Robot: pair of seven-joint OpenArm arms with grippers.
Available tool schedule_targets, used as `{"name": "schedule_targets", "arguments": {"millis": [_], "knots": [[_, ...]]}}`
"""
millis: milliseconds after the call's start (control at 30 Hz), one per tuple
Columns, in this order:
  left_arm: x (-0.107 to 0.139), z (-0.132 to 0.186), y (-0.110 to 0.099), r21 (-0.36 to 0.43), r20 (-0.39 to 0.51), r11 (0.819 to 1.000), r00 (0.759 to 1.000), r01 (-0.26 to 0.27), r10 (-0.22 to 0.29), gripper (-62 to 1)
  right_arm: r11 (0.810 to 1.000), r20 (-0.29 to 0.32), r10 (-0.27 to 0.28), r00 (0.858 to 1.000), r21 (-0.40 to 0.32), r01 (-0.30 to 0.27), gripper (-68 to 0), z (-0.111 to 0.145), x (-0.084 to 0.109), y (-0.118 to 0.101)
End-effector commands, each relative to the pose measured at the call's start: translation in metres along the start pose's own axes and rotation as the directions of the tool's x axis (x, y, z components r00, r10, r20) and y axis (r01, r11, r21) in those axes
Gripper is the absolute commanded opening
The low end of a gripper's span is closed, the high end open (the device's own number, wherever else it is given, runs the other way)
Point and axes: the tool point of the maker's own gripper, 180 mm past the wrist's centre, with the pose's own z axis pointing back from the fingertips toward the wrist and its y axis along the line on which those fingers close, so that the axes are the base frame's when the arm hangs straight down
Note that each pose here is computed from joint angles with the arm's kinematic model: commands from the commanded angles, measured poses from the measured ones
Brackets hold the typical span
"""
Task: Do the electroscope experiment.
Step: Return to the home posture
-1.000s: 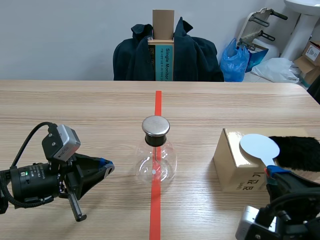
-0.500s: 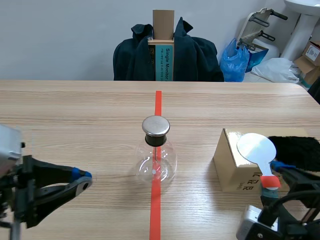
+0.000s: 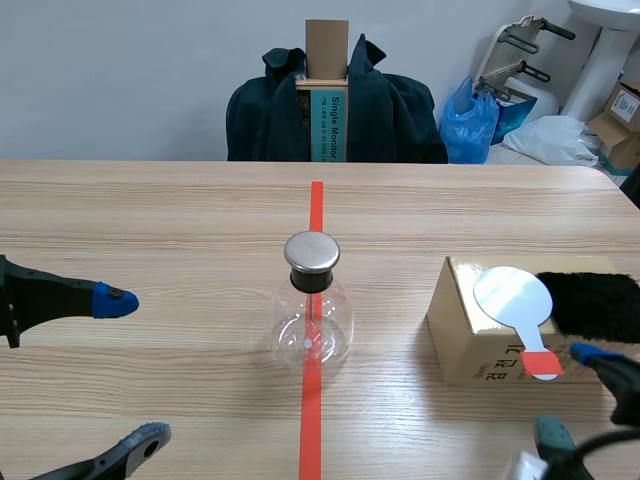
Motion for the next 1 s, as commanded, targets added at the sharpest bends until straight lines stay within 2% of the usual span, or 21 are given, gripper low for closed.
{"name": "schedule_targets", "arguments": {"millis": [0, 100, 133, 167, 200, 233, 267, 300, 367, 400, 433, 533, 667, 733, 800, 867, 967], "knots": [[0.005, -0.002, 0.001, 0.002, 0.029, 1.0, 1.0, -0.01, 0.01, 1.4, 1.0, 0.007, -0.009, 1.0, -0.017, 0.01, -20.0, 0.01, -0.007, -0.013], [0.005, -0.002, 0.001, 0.002, 0.029, 1.0, 1.0, -0.011, 0.01, 1.4, 0.988, 0.029, -0.122, 0.992, -0.091, 0.124, -20.0, 0.02, -0.013, -0.045], [0.005, -0.002, 0.001, 0.002, 0.029, 1.0, 1.0, -0.011, 0.01, 1.4, 0.975, 0.038, -0.177, 0.984, -0.126, 0.18, -20.1, 0.021, -0.016, -0.06], [0.005, -0.002, 0.001, 0.002, 0.029, 1.0, 1.0, -0.011, 0.01, 1.4, 0.955, 0.049, -0.243, 0.969, -0.162, 0.248, -20.1, 0.021, -0.018, -0.076], [0.005, -0.002, 0.001, 0.002, 0.029, 1.0, 1.0, -0.011, 0.01, 1.4, 0.926, 0.055, -0.314, 0.948, -0.202, 0.318, -20.1, 0.02, -0.022, -0.093], [0.005, -0.002, 0.001, 0.002, 0.028, 1.0, 1.0, -0.011, 0.01, 1.4, 0.884, 0.068, -0.395, 0.916, -0.245, 0.399, -20.0, 0.02, -0.026, -0.11], [0.004, -0.002, 0.001, 0.002, 0.025, 1.0, 1.0, -0.01, 0.01, 1.4, 0.832, 0.088, -0.473, 0.877, -0.283, 0.477, -20.0, 0.019, -0.03, -0.126], [0.004, -0.002, 0.001, 0.002, 0.025, 1.0, 1.0, -0.01, 0.01, 1.4, 0.772, 0.118, -0.55, 0.827, -0.307, 0.557, -20.0, 0.018, -0.032, -0.14], [0.004, -0.002, 0.0, 0.001, 0.023, 1.0, 1.0, -0.008, 0.008, 1.4, 0.681, 0.183, -0.631, 0.754, -0.335, 0.651, -20.0, 0.017, -0.031, -0.162], [0.004, -0.002, 0.0, 0.001, 0.024, 1.0, 1.0, -0.008, 0.008, 1.4, 0.652, 0.224, -0.646, 0.73, -0.336, 0.68, -20.0, 0.015, -0.028, -0.173], [0.004, -0.002, 0.0, 0.001, 0.024, 1.0, 1.0, -0.008, 0.008, 1.4, 0.638, 0.266, -0.652, 0.711, -0.314, 0.703, -20.0, 0.012, -0.02, -0.18], [0.004, -0.002, 0.0, 0.001, 0.023, 1.0, 1.0, -0.008, 0.008, 1.4, 0.642, 0.372, -0.654, 0.659, -0.188, 0.743, -20.0, -0.002, 0.008, -0.193], [0.004, -0.002, 0.001, 0.001, 0.023, 1.0, 1.0, -0.007, 0.007, 1.4, 0.622, 0.476, -0.677, 0.561, -0.038, 0.782, -19.9, -0.017, 0.034, -0.21], [0.004, -0.002, 0.001, 0.001, 0.023, 1.0, 1.0, -0.007, 0.007, 1.4, 0.609, 0.499, -0.693, 0.52, 0.02, 0.793, -19.9, -0.023, 0.042, -0.216], [0.004, -0.002, 0.001, 0.002, 0.023, 1.0, 1.0, -0.006, 0.006, 1.4, 0.616, 0.511, -0.699, 0.5, 0.076, 0.784, -19.9, -0.026, 0.051, -0.217], [0.003, -0.002, 0.002, 0.01, 0.018, 1.0, 1.0, 0.003, -0.003, 1.4, 0.62, 0.517, -0.702, 0.489, 0.106, 0.777, -19.9, -0.027, 0.057, -0.216], [0.003, -0.002, 0.003, 0.013, 0.018, 1.0, 1.0, 0.005, -0.005, 1.4, 0.616, 0.511, -0.718, 0.473, 0.15, 0.773, -19.9, -0.027, 0.066, -0.209]]}}
